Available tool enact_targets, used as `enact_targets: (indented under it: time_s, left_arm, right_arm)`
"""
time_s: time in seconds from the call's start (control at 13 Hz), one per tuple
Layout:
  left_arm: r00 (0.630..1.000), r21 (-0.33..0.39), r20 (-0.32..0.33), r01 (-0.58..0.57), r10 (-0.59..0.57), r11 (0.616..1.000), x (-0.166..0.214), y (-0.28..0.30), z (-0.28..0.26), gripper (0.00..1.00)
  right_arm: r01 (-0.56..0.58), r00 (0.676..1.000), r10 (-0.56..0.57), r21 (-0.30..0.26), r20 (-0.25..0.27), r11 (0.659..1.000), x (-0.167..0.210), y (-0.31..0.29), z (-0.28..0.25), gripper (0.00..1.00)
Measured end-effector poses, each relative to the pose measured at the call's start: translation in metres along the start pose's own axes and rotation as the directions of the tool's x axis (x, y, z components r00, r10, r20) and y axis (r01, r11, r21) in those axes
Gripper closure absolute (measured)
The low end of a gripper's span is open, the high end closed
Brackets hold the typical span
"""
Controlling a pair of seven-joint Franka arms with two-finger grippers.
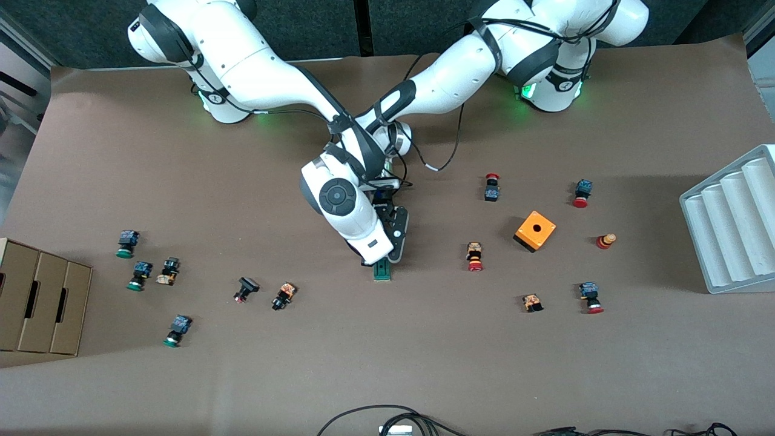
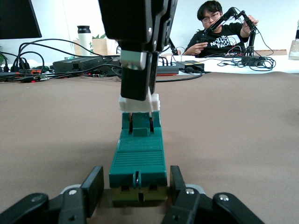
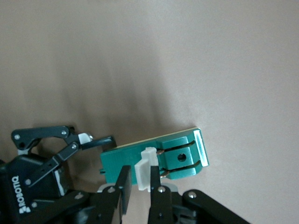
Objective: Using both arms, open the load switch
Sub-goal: 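Press the handle blades down into the clips with the right gripper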
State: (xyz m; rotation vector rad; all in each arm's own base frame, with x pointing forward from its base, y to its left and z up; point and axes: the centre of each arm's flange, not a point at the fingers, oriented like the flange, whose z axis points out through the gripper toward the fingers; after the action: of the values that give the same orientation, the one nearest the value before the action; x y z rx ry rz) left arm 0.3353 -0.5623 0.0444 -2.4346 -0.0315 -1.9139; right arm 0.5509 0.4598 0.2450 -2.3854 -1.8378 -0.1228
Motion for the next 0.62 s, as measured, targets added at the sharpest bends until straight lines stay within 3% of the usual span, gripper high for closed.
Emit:
enact_targets:
  time_s: [0.62]
  left_arm:
    - [1.0, 0.0, 0.0, -0.001, 0.001, 1.0, 0.0, 0.0, 0.0, 0.36]
  right_arm:
    - [-0.013, 1.0, 0.013, 0.007, 0.014, 1.0, 0.0034, -0.0127, 0.0068, 0.77]
